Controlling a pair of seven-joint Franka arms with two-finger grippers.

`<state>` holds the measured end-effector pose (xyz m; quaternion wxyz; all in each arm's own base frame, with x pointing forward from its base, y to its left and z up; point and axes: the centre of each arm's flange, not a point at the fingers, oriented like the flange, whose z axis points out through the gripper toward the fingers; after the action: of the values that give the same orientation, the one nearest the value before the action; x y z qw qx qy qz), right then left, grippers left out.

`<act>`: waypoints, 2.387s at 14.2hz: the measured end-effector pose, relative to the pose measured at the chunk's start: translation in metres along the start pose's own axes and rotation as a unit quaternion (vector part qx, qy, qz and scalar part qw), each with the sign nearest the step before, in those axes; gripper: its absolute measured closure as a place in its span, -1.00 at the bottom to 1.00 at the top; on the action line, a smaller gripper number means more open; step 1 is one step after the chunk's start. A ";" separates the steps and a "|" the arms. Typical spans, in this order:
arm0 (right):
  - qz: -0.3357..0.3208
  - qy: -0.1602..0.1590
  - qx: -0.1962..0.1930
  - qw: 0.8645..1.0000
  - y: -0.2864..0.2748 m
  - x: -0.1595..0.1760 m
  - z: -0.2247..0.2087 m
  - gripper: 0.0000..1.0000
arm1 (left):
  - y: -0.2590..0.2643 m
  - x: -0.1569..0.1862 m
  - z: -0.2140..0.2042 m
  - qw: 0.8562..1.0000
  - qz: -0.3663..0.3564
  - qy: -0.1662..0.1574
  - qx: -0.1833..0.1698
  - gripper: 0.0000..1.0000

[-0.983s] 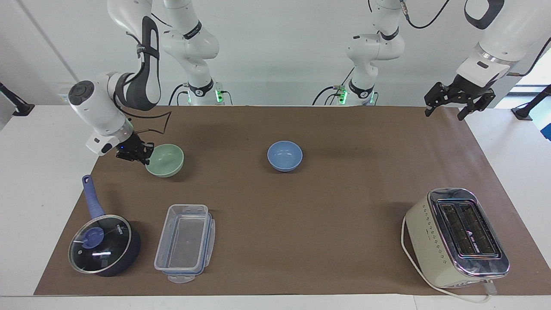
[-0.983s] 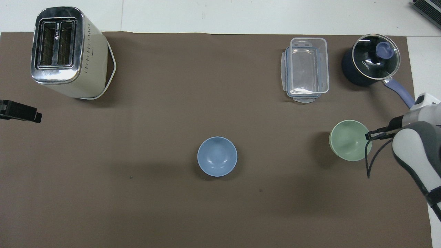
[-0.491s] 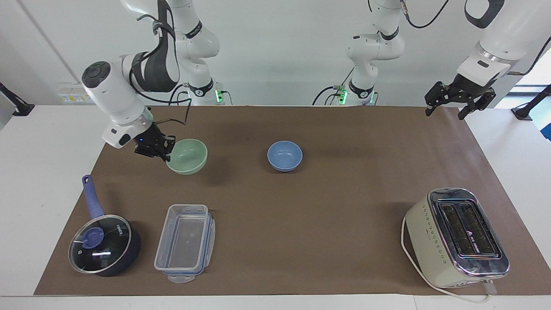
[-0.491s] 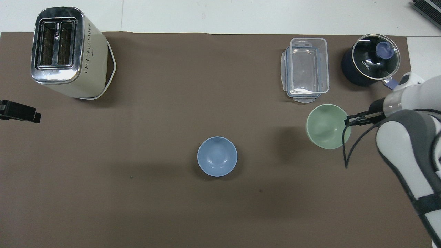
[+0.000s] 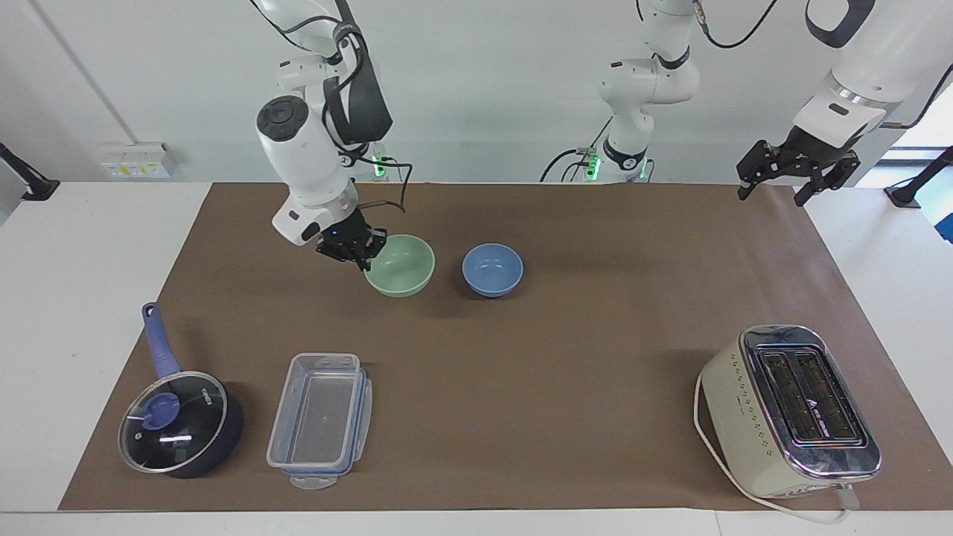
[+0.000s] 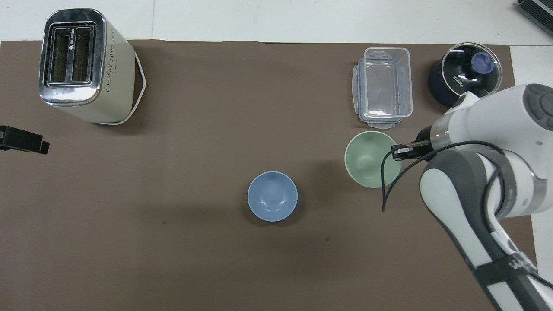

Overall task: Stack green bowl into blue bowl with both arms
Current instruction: 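Carry the green bowl over the blue bowl with the right gripper, then lower the green bowl into the blue bowl and open the right gripper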

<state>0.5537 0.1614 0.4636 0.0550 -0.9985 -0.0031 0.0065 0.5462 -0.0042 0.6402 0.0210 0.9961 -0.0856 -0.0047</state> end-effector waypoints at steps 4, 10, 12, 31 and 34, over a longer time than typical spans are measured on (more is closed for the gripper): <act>0.036 0.003 -0.001 0.999 -0.075 -0.011 0.003 0.92 | 0.000 0.000 0.000 1.000 0.000 0.000 0.000 -1.00; 0.067 -0.011 -0.017 0.998 -0.143 -0.018 0.039 0.92 | 0.000 0.000 0.000 1.000 0.000 0.000 0.000 -1.00; 0.067 -0.014 -0.019 0.998 -0.143 -0.018 0.045 0.92 | 0.000 0.000 0.000 1.000 0.000 0.000 0.000 -1.00; 0.044 -0.018 -0.006 0.999 -0.151 -0.061 0.093 0.92 | 0.000 0.000 0.000 1.000 -0.001 0.000 0.000 -1.00; 0.042 -0.017 -0.007 0.999 -0.149 -0.062 0.100 0.92 | 0.000 0.000 0.000 1.000 -0.001 0.000 0.000 -1.00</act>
<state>0.4893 0.3202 0.3819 0.0482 -0.9978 0.0375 0.0259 0.5462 -0.0041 0.6403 0.0209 0.9962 -0.0848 -0.0047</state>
